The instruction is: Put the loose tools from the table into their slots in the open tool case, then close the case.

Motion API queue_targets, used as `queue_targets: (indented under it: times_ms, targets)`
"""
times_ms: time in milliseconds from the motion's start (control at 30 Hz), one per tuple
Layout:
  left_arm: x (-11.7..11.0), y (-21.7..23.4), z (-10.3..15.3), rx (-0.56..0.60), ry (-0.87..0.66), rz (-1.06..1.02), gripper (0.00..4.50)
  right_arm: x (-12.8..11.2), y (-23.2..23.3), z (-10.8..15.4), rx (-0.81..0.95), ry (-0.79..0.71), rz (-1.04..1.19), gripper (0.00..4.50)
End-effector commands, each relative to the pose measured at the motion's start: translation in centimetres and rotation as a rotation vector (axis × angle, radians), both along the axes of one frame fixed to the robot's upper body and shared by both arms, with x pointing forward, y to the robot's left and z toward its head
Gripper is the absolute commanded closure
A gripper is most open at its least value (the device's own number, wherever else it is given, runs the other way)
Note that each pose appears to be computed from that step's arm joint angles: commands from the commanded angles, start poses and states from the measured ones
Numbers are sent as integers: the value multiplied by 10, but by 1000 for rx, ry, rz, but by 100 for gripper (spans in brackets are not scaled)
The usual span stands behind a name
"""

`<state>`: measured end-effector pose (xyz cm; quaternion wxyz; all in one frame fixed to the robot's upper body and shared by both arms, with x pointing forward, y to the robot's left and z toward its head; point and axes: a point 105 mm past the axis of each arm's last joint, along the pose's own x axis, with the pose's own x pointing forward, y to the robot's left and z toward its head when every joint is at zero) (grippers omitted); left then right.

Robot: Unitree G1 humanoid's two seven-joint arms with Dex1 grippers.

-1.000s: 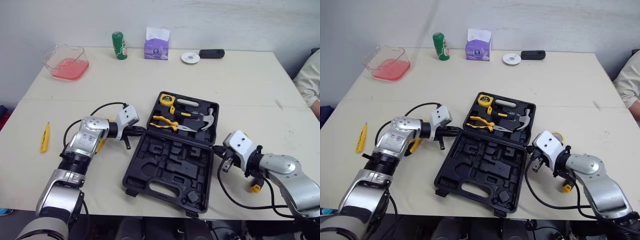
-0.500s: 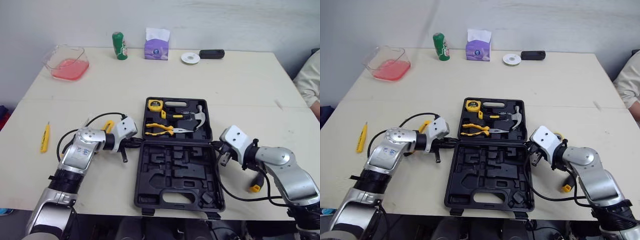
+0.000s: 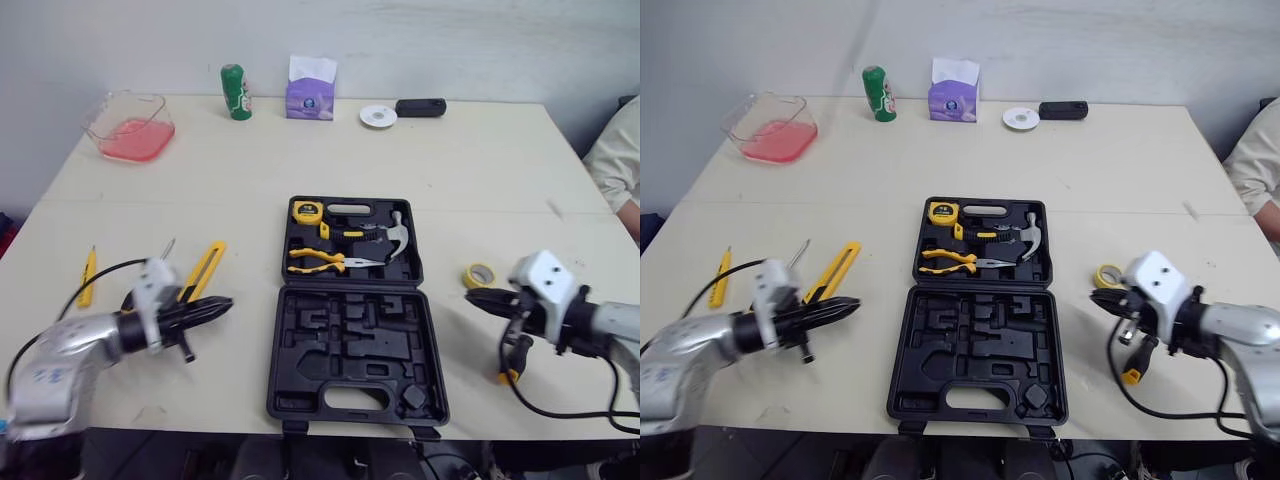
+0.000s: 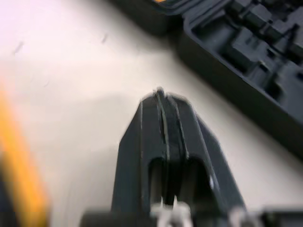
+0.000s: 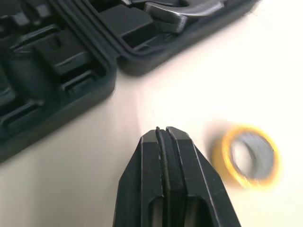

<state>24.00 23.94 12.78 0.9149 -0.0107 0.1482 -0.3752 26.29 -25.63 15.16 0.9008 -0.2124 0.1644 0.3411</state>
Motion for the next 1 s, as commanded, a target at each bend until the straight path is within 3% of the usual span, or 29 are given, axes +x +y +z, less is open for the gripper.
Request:
queue_targets:
  times_ms: [33, 67, 167, 300, 400, 600, 1000]
  targets:
    - [-25, 38, 10, -6, -5, 159, 447, -6, -39, 13, -20, -8, -88, 450]
    - [-31, 47, 8, 0, 8, 199, 447, -8, -48, 13, -28, -2, -107, 450]
    - [-48, 83, 9, 13, 16, 365, 350, -13, -75, 16, -36, 14, -176, 348]
    - [-77, 160, 14, 105, 13, 652, 160, -25, -129, 26, -87, 13, -318, 140]
    - [-84, 188, 13, 200, 31, 749, 15, -34, -159, 26, -140, 32, -389, 0]
    - [-88, 218, 8, 303, 59, 860, 3, -34, -178, 26, -173, 13, -435, 0]
    - [-51, 192, 22, 249, -3, 748, 3, -22, -155, 30, -145, -36, -350, 0]
